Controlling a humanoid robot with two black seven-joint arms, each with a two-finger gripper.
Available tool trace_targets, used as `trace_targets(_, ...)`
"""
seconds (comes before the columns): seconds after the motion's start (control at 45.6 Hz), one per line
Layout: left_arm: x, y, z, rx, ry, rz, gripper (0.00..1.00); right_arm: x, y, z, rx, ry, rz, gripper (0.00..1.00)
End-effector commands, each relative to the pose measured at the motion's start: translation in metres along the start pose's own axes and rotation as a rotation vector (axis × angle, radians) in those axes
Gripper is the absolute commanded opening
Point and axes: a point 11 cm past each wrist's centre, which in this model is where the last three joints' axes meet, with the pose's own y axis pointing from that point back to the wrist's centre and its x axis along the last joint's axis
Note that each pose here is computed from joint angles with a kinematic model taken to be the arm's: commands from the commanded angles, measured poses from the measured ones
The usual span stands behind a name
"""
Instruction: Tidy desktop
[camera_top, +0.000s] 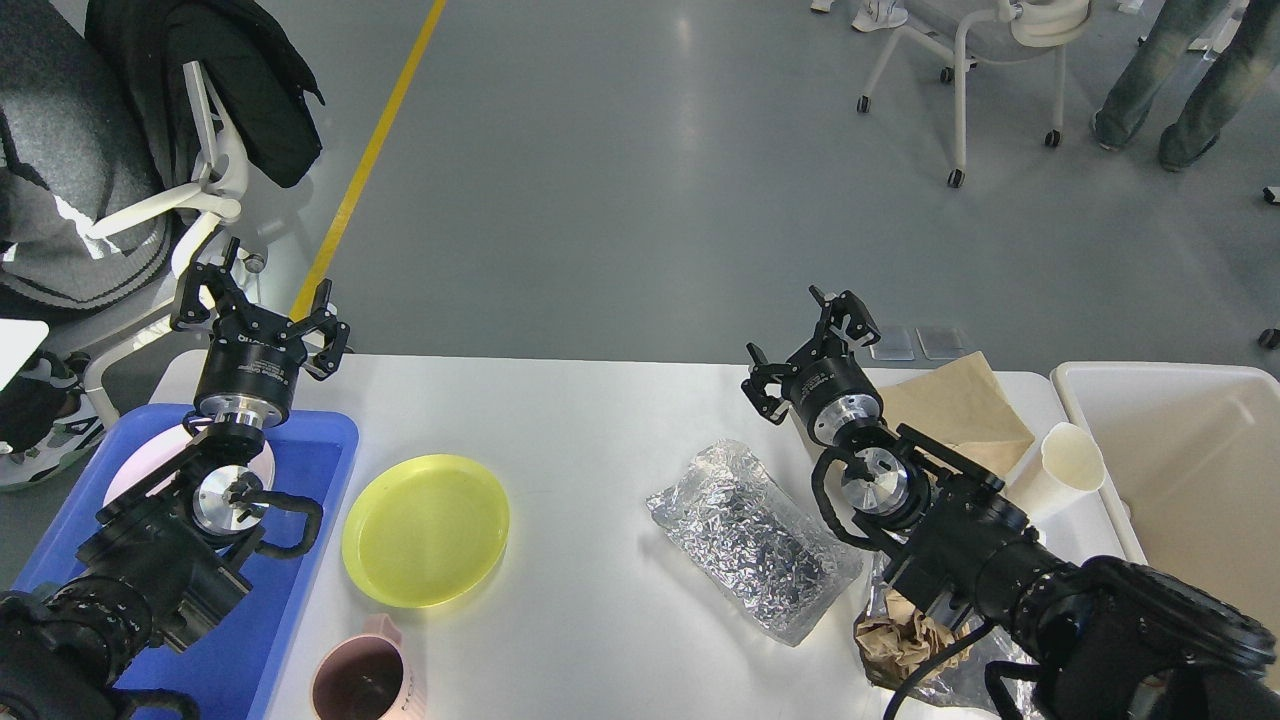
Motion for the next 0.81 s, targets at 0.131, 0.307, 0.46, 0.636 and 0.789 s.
trace_targets(0.131, 0.0, 0.0, 0.0, 0.0, 0.0, 0.0, 0.97, -0.0003, 0.0, 0.0003, 0.0, 0.0, 0.0, 1.0)
trace_targets(0.307, 0.0, 0.0, 0.0001, -0.001, 0.0, 0.0, 0.97, 0.0003, 0.0, -0.0003, 0.0, 0.0, 0.0, 1.0)
trace_targets(0.46, 0.0, 0.0, 0.0, 0.0, 0.0, 0.0, 0.97, 0.0003, 0.0, -0.0003, 0.0, 0.0, 0.0, 1.0)
trace_targets(0.636, 0.0, 0.0, 0.0, 0.0, 0.0, 0.0, 0.97, -0.0003, 0.0, 0.0003, 0.0, 0.0, 0.0, 1.0)
trace_targets(0.789, 0.0, 0.0, 0.0, 0.0, 0.0, 0.0, 0.97, -0.0003, 0.0, 0.0003, 0.0, 0.0, 0.0, 1.0)
